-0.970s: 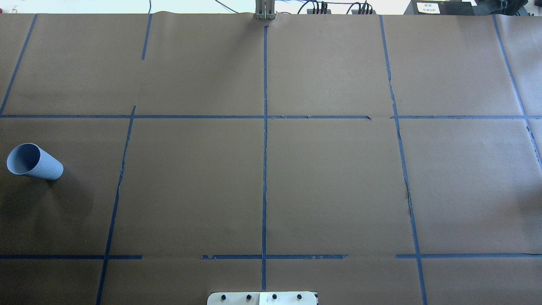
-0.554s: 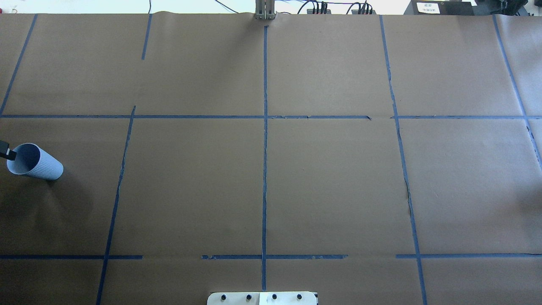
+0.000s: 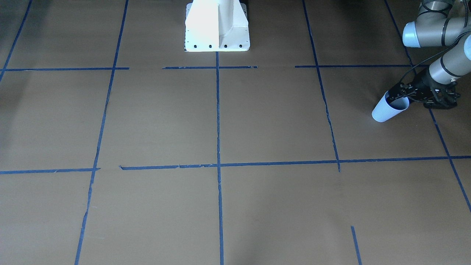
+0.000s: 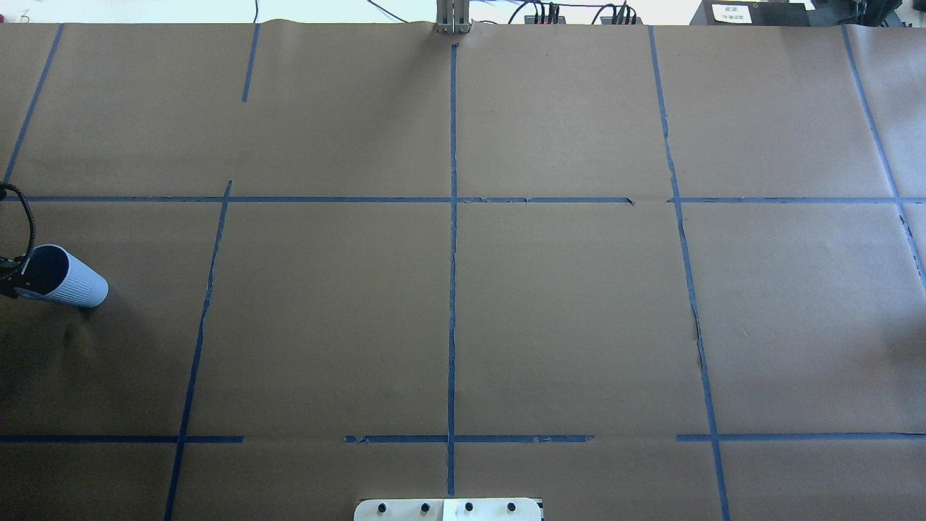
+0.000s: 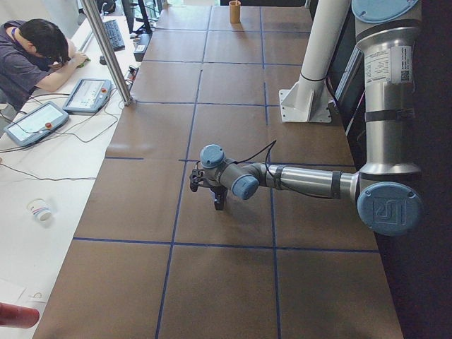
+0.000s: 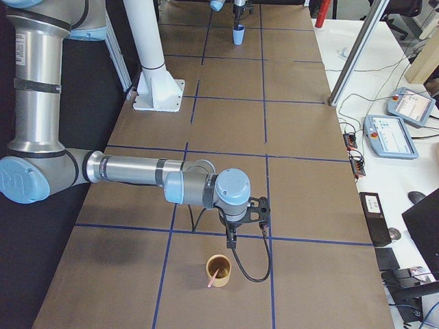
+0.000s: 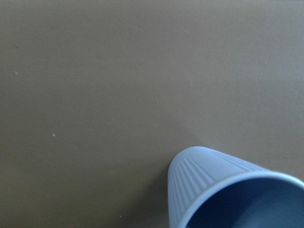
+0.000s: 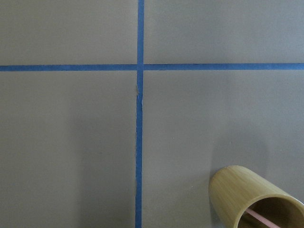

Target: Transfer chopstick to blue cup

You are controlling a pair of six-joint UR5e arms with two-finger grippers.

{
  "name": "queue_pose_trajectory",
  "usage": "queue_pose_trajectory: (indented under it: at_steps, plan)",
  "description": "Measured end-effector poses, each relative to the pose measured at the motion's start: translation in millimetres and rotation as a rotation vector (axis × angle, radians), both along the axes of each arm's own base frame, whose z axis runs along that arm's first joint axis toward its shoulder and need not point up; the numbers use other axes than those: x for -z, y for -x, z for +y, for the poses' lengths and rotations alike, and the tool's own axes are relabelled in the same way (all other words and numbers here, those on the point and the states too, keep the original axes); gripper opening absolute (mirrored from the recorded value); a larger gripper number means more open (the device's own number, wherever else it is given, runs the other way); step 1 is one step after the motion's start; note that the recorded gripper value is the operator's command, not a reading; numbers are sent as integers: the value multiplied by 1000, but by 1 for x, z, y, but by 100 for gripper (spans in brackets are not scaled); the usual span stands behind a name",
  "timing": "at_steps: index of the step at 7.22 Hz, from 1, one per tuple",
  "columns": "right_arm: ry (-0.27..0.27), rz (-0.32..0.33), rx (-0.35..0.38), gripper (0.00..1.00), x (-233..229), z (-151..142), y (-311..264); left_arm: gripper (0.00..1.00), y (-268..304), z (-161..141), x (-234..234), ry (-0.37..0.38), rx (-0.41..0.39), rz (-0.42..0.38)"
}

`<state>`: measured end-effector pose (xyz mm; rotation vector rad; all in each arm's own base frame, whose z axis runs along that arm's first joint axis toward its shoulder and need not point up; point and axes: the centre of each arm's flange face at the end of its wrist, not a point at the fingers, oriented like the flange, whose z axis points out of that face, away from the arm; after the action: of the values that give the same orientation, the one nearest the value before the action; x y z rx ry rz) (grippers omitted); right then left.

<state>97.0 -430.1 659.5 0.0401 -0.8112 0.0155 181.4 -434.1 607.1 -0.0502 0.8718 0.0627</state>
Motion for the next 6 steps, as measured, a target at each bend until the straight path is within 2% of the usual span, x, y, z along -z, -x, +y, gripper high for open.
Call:
queue_pose_trajectory:
  at_steps: [2, 4, 6]
  plan:
    - [-2, -1, -6, 100, 1, 0, -2, 0, 0, 0, 1, 2, 1, 1]
    - [-7, 0, -11, 100, 4, 0, -5, 0, 4, 0, 24, 2, 5, 19]
    - [-25, 3, -17, 100, 13, 0, -7, 0, 10, -5, 103, 42, 16, 26]
